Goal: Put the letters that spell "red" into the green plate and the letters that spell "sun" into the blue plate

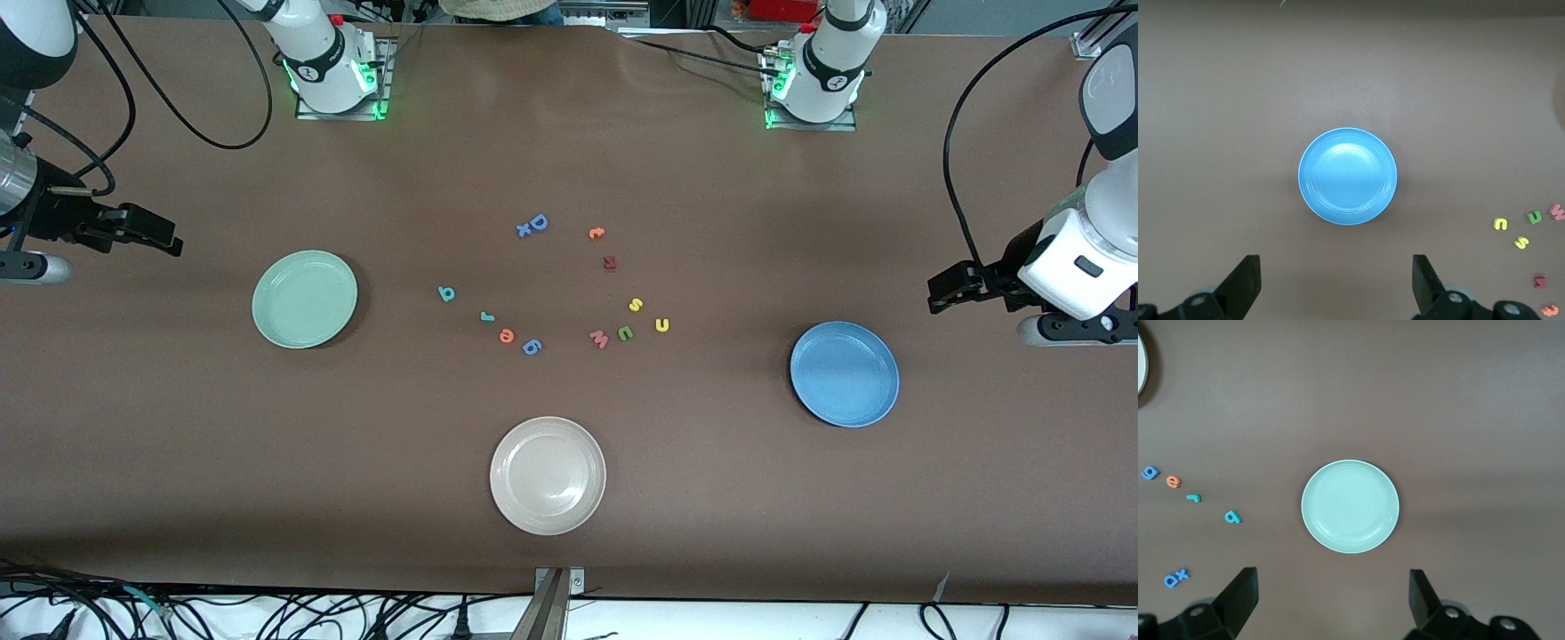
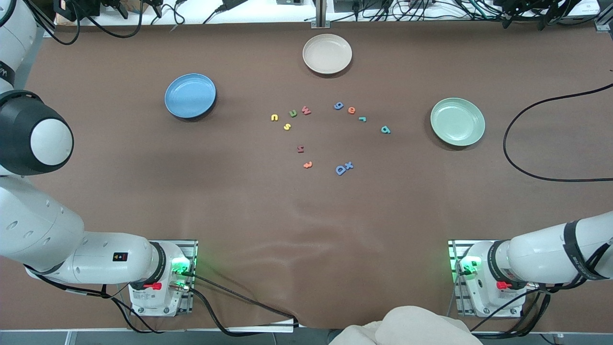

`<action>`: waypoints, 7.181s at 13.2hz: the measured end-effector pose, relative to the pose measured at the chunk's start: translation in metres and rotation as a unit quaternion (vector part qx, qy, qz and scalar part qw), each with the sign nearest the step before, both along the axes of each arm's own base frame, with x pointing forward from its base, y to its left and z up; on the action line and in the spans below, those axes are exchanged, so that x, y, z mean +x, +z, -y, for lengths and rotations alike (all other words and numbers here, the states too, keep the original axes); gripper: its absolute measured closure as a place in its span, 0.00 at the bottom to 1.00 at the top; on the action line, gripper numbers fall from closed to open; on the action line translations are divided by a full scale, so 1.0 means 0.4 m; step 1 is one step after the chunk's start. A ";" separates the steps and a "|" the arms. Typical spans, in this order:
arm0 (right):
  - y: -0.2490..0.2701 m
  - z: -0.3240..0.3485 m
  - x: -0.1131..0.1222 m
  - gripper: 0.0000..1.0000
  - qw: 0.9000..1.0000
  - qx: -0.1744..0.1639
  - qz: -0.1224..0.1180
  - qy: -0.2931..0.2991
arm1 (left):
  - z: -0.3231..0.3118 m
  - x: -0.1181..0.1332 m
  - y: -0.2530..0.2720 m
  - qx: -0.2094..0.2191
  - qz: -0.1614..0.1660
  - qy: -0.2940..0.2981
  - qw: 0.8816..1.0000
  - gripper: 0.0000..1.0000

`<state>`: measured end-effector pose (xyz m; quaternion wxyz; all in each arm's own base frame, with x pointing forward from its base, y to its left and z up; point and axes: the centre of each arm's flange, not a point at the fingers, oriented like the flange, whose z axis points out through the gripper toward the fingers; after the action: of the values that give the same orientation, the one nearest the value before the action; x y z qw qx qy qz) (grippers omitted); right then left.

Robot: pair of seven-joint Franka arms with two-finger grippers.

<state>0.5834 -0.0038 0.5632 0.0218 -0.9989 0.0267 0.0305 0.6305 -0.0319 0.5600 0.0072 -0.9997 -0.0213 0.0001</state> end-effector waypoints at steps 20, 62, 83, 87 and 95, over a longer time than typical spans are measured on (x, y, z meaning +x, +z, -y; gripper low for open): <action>0.000 0.000 0.000 0.00 1.000 0.000 0.000 0.000 | 0.001 0.000 0.000 0.000 0.000 0.000 1.000 0.00; -0.001 0.002 -0.001 0.00 1.000 0.000 -0.002 -0.001 | -0.023 0.001 0.000 0.001 0.000 0.008 1.000 0.00; -0.001 0.000 -0.001 0.00 1.000 0.000 -0.002 0.000 | -0.025 0.002 0.009 0.001 0.004 0.010 1.000 0.00; -0.001 0.000 -0.001 0.00 1.000 0.000 -0.002 0.000 | -0.033 0.002 0.008 0.002 0.004 0.014 1.000 0.00; 0.000 -0.028 0.000 0.00 1.000 0.000 -0.001 0.006 | -0.082 0.004 0.013 0.054 0.007 0.018 0.998 0.00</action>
<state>0.5833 0.0075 0.5631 0.0213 -0.9991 0.0208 0.0313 0.6321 0.0011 0.5651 0.0605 -0.9973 -0.0398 -0.0078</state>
